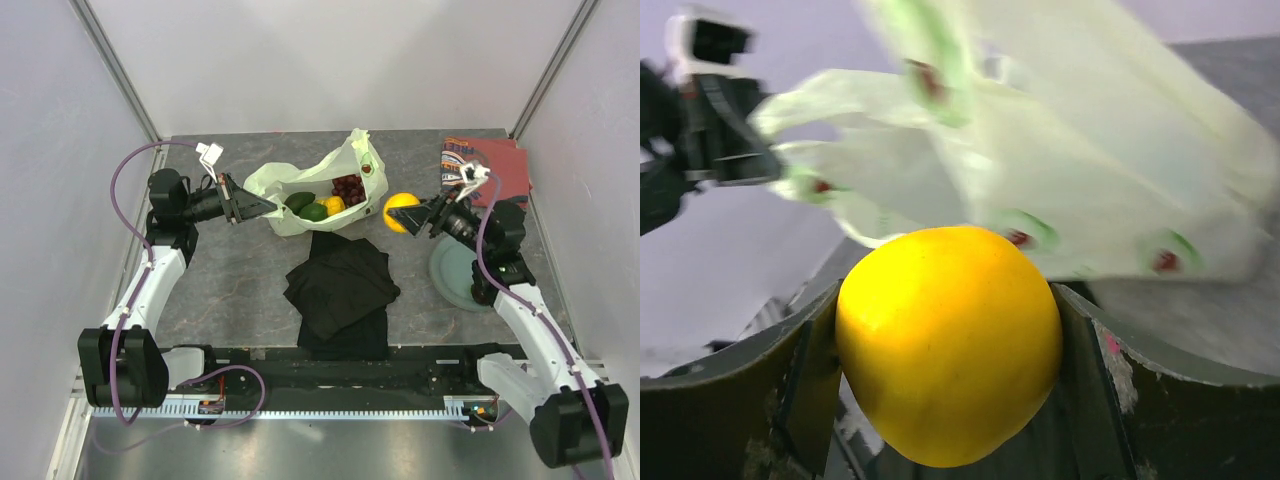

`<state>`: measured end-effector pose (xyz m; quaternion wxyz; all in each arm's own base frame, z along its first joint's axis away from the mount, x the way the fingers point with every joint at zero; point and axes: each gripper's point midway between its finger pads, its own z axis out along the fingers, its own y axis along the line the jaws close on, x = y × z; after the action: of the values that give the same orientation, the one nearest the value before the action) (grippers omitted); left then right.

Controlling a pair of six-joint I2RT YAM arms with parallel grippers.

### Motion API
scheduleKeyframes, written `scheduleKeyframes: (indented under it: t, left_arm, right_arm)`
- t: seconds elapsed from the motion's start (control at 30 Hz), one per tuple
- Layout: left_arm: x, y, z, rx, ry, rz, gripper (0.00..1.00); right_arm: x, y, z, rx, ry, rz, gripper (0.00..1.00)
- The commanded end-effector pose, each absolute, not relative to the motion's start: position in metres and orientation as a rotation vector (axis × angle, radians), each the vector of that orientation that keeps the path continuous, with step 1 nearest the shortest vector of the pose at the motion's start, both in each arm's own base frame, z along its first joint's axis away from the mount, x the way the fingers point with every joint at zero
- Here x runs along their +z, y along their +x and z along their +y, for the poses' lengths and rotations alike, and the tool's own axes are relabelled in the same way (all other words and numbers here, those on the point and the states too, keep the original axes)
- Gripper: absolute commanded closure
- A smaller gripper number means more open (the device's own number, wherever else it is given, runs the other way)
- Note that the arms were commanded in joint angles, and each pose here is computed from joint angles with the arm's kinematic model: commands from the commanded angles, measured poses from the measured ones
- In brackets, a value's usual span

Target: Place the fruits into the plastic bag

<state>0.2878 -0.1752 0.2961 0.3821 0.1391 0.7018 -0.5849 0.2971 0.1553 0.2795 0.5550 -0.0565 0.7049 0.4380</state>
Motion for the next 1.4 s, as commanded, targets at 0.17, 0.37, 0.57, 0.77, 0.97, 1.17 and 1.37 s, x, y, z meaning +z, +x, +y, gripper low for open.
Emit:
scheduleKeyframes:
  t: [0.17,0.37,0.57,0.77,0.97,1.17,1.37]
  left_arm:
    - [0.307,0.292,-0.175,-1.46,0.395,1.751,0.98]
    - [0.307,0.292,-0.175,-1.458,0.397,1.749,0.98]
    - [0.306,0.292,-0.175,-1.459,0.395,1.751,0.98]
    - [0.308,0.292,-0.175,-1.459,0.4,1.748,0.98]
    - [0.307,0.291,-0.175,-1.461,0.399,1.75,0.98]
    - [0.307,0.292,-0.175,-1.459,0.396,1.75,0.98]
    - [0.306,0.293,-0.175,-1.462,0.394,1.753,0.98]
  right_arm:
    - [0.362,0.265,0.259,1.149,-0.555,1.481,1.0]
    - [0.344,0.276,0.312,0.993,-0.7,1.593,1.0]
    - [0.329,0.303,0.34,0.866,-0.648,1.686,1.0]
    - [0.33,0.344,0.327,0.707,-0.416,1.753,1.0]
    - [0.315,0.362,0.333,0.646,-0.363,1.836,1.0]
    - [0.274,0.383,0.332,0.383,-0.348,1.979,1.0]
    - [0.241,0.393,0.345,0.214,-0.374,2.049,1.0]
